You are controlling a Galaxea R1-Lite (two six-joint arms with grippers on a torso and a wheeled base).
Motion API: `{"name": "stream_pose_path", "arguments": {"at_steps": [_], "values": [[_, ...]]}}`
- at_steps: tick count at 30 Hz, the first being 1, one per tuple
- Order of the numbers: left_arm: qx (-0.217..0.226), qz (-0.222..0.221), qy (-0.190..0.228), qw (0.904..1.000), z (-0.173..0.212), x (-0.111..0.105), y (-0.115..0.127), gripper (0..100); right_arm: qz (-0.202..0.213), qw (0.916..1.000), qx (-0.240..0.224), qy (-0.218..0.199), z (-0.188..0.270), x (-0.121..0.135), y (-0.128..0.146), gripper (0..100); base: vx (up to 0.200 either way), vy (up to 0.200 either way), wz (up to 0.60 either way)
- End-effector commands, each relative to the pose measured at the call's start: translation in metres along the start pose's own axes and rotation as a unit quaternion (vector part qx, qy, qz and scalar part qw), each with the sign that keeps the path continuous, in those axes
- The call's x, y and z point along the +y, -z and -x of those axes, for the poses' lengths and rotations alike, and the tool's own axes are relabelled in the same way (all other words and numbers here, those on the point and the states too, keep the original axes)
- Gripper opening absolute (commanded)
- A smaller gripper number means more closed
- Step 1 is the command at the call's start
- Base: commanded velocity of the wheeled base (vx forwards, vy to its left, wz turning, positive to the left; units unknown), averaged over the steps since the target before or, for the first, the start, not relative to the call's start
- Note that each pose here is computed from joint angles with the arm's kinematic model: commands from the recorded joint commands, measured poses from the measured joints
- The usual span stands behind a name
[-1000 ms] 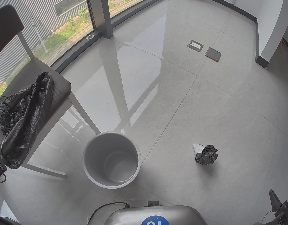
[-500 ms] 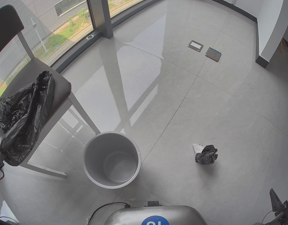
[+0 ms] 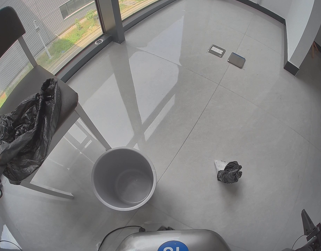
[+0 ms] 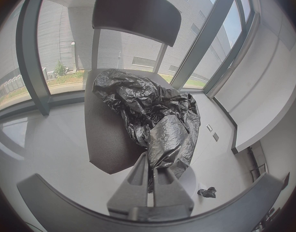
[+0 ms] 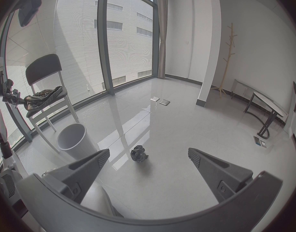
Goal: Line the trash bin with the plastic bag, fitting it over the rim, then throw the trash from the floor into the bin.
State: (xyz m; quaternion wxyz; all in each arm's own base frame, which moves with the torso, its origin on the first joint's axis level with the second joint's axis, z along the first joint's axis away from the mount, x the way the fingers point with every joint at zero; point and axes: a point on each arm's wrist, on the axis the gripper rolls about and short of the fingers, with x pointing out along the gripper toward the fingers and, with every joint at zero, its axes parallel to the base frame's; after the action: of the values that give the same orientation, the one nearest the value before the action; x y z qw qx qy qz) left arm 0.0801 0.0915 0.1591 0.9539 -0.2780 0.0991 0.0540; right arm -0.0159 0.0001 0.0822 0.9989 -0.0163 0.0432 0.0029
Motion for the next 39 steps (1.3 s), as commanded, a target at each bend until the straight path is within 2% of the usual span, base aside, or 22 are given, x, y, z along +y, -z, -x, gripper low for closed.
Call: {"name": "stream_pose_path", "arguments": {"at_steps": [1, 4, 8, 10, 11, 16, 22, 23, 25, 27, 28, 29, 31, 32, 33, 34, 35, 37, 38, 39], "values": [[-0.020, 0.021, 0.006, 0.9995, 0.006, -0.010, -0.007, 0, 0.002, 1.0000, -0.006, 0.001, 0.001, 0.000, 0.005, 100, 0.000, 0.000, 0.00], [-0.036, 0.072, 0.014, 0.9966, 0.012, -0.021, -0.020, 0, 0.004, 0.9999, -0.008, 0.009, 0.001, 0.001, 0.005, 100, 0.000, 0.000, 0.00], [-0.033, 0.093, 0.015, 0.9950, 0.028, -0.044, -0.019, 0, 0.006, 0.9999, -0.010, 0.011, 0.002, 0.001, 0.005, 100, 0.000, 0.000, 0.00], [-0.025, 0.089, 0.027, 0.9954, 0.031, -0.052, -0.018, 0, 0.006, 0.9999, -0.007, 0.009, 0.001, 0.001, 0.005, 100, 0.000, 0.000, 0.00], [-0.009, 0.075, 0.060, 0.9954, 0.041, -0.072, -0.016, 0, 0.005, 0.9999, -0.007, 0.005, 0.001, 0.001, 0.005, 100, 0.000, 0.000, 0.00], [0.022, 0.044, 0.125, 0.9910, 0.063, -0.100, -0.008, 0, 0.002, 0.9998, -0.008, -0.020, 0.001, 0.000, 0.005, 100, 0.000, 0.000, 0.00], [0.021, 0.030, 0.141, 0.9893, 0.081, -0.117, -0.010, 0, 0.005, 0.9987, 0.001, -0.051, 0.000, 0.000, 0.004, 100, 0.000, 0.000, 0.00], [0.023, 0.022, 0.154, 0.9876, 0.088, -0.123, -0.010, 0, 0.005, 0.9973, 0.004, -0.073, -0.001, -0.001, 0.004, 100, 0.000, 0.000, 0.00], [0.030, 0.011, 0.177, 0.9837, 0.098, -0.131, -0.011, 0, 0.007, 0.9961, 0.003, -0.088, -0.001, -0.002, 0.004, 100, 0.000, 0.000, 0.00], [0.044, 0.003, 0.204, 0.9780, 0.110, -0.139, -0.013, 0, 0.008, 0.9955, 0.004, -0.095, -0.001, -0.002, 0.004, 100, 0.000, 0.000, 0.00], [0.044, 0.003, 0.204, 0.9780, 0.110, -0.139, -0.013, 0, 0.008, 0.9955, 0.004, -0.095, -0.001, -0.002, 0.004, 100, 0.000, 0.000, 0.00], [0.066, -0.001, 0.231, 0.9708, 0.125, -0.146, -0.015, 0, 0.008, 0.9950, 0.004, -0.099, -0.001, -0.002, 0.004, 100, 0.000, 0.000, 0.00], [0.080, -0.002, 0.244, 0.9666, 0.132, -0.148, -0.016, 0, 0.010, 0.9946, 0.004, -0.103, -0.001, -0.002, 0.004, 100, 0.000, 0.000, 0.00], [0.105, -0.015, 0.263, 0.9588, 0.140, -0.149, -0.015, 0, 0.011, 0.9933, 0.003, -0.115, -0.001, -0.002, 0.004, 100, 0.000, 0.000, 0.00], [0.114, -0.028, 0.270, 0.9556, 0.142, -0.148, -0.015, 0, 0.012, 0.9927, 0.001, -0.120, 0.000, -0.003, 0.002, 100, 0.000, 0.000, 0.00], [0.121, -0.043, 0.275, 0.9527, 0.143, -0.147, -0.014, 0, 0.009, 0.9919, -0.007, -0.126, 0.001, -0.003, -0.006, 100, 0.000, 0.000, 0.00], [0.128, -0.059, 0.275, 0.9510, 0.142, -0.146, -0.012, 0, 0.002, 0.9904, -0.012, -0.138, 0.001, -0.003, -0.027, 100, 0.000, 0.000, 0.00], [0.132, -0.091, 0.271, 0.9492, 0.140, -0.145, -0.011, 0, -0.036, 0.9877, 0.032, -0.149, -0.012, 0.000, -0.067, 100, 0.000, 0.000, 0.00], [0.132, -0.096, 0.269, 0.9491, 0.140, -0.145, -0.011, 0, -0.043, 0.9870, 0.042, -0.149, -0.015, 0.000, -0.070, 100, 0.000, 0.000, 0.00], [0.134, -0.117, 0.263, 0.9483, 0.138, -0.145, -0.012, 0, -0.064, 0.9831, 0.082, -0.151, -0.026, 0.003, -0.077, 100, 0.000, 0.000, 0.00]]}}
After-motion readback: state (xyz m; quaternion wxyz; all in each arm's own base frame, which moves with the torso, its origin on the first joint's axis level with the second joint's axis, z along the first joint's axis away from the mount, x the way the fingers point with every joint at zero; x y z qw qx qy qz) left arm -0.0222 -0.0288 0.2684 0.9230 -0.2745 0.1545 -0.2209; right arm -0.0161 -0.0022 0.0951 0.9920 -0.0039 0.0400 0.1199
